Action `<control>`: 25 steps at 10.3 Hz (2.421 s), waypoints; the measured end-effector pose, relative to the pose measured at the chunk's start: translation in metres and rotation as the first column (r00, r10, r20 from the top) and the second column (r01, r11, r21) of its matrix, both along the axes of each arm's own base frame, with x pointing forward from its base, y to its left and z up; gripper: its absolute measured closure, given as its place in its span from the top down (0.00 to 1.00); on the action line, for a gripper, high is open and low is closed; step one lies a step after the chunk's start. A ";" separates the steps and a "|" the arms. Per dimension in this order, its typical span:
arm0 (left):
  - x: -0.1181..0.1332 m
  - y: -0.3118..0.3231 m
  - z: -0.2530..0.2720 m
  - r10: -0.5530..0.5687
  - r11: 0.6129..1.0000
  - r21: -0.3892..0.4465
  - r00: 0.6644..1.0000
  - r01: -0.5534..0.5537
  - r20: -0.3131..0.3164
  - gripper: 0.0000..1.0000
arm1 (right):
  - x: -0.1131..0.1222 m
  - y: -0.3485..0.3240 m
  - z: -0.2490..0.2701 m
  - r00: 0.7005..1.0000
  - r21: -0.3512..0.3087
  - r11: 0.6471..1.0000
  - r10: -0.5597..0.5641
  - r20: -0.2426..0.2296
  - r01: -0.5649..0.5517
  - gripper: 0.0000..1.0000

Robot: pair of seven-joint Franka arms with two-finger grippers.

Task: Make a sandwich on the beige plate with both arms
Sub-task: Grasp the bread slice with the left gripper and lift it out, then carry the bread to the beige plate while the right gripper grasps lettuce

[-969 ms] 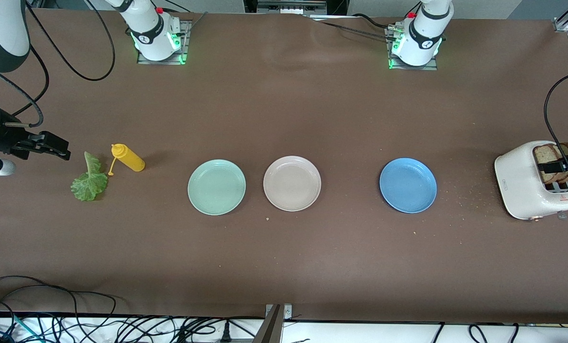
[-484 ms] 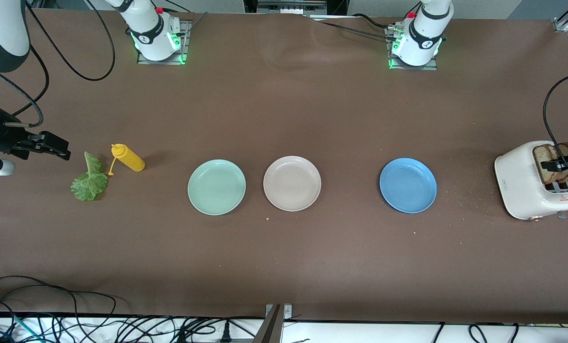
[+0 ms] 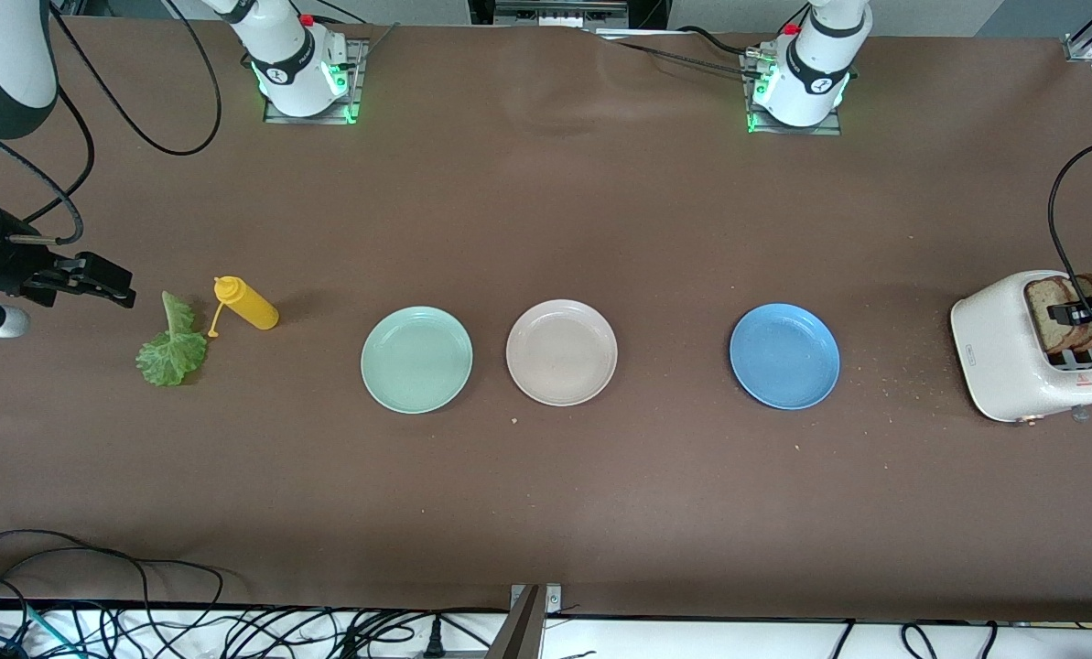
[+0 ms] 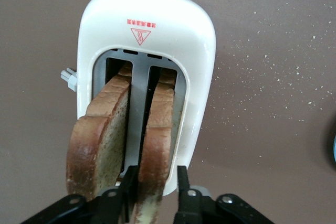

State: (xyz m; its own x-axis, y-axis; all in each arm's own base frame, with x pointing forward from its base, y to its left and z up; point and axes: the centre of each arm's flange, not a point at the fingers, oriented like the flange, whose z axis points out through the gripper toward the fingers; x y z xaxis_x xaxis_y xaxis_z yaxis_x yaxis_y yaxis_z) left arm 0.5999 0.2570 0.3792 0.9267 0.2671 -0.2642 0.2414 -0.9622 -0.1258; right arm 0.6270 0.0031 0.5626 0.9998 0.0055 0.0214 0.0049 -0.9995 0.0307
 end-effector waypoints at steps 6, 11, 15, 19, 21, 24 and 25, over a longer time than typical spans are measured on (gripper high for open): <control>0.004 0.005 0.015 -0.029 1.000 0.003 0.999 0.029 0.028 0.12 | 0.001 -0.010 -0.002 1.000 -0.002 1.000 -0.016 -0.003 0.016 1.00; 0.019 -0.013 0.083 -0.026 0.999 -0.036 0.998 0.028 0.055 0.08 | 0.006 -0.080 -0.043 0.992 -0.009 0.995 -0.103 -0.077 0.103 1.00; 0.040 -0.067 0.116 -0.032 0.992 -0.123 0.997 0.040 0.066 0.08 | 0.018 -0.106 -0.121 0.973 -0.020 0.991 -0.131 -0.188 0.130 1.00; 0.047 -0.108 0.111 0.053 0.892 -0.452 0.996 -0.012 0.077 0.08 | 0.012 -0.126 -0.226 0.967 -0.028 0.988 -0.156 -0.203 0.153 1.00; 0.063 -0.175 0.093 0.030 0.774 -0.633 0.998 0.012 0.055 0.08 | -0.006 -0.130 -0.275 0.961 -0.031 0.987 -0.162 -0.225 0.159 1.00; 0.090 -0.312 0.037 -0.038 0.580 -0.814 0.999 0.025 0.004 0.08 | -0.025 -0.148 -0.324 0.942 -0.079 0.986 -0.166 -0.293 0.149 1.00; 0.097 -0.351 0.019 -0.033 0.540 -0.841 0.999 0.025 0.009 0.08 | -0.027 -0.149 -0.335 0.940 -0.092 0.986 -0.159 -0.303 0.137 1.00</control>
State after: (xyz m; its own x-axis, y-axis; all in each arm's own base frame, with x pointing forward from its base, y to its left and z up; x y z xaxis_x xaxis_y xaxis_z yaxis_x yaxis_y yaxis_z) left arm 0.6973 -0.0940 0.3984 0.9270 -0.1081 -0.3592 0.2142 -0.6336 0.7434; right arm 0.6002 -0.1462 0.2274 0.9470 -0.1526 -0.2827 -0.1231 -0.9852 0.1195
